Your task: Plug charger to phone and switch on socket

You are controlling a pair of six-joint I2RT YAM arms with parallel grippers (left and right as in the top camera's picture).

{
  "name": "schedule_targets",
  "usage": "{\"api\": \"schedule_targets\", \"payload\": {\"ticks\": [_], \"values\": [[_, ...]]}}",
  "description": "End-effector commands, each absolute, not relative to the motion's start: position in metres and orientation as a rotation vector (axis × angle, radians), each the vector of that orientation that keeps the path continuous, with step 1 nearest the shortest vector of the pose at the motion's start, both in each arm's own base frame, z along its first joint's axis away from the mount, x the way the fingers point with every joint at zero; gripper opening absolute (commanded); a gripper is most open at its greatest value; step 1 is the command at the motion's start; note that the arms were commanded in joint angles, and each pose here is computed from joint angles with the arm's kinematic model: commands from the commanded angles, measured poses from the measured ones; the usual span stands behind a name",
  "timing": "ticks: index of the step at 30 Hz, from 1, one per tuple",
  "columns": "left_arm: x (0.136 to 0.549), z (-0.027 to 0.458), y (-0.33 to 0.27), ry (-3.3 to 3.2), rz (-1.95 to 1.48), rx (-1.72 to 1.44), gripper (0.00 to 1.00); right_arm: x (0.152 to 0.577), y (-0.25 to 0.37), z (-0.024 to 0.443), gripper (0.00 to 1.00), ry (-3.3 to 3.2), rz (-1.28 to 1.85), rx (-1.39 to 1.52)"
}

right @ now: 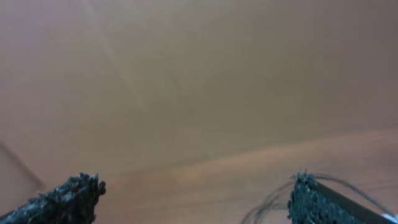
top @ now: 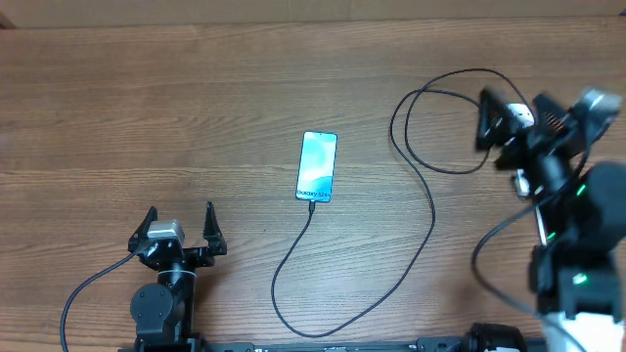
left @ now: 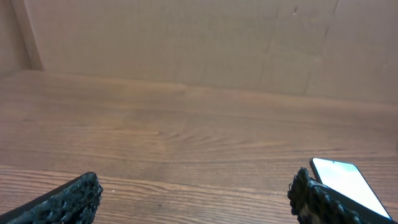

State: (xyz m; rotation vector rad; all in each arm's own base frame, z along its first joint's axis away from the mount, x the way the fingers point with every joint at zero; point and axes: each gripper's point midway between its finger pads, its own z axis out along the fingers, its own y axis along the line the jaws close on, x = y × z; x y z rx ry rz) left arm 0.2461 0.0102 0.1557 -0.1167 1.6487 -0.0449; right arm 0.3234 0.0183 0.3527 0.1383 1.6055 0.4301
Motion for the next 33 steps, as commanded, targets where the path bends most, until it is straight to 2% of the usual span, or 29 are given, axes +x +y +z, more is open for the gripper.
{"api": "schedule_targets", "payload": {"ticks": [1,9,17,33], "values": [[0.246,0.156,0.012,1.645,-0.023,-0.109,1.00,0.309,0.030,0.323,1.00,1.578,0.452,0.102],[0.246,0.156,0.012,1.645,-0.024,-0.109,1.00,0.275,0.036,0.265,1.00,1.439,0.448,0.066],[0.246,0.156,0.012,1.645,-0.023,-0.109,1.00,0.252,0.031,0.253,1.00,1.323,0.418,0.088],[0.246,0.156,0.012,1.645,-0.024,-0.109,1.00,0.242,0.029,0.206,1.00,1.497,0.318,0.054]]}}
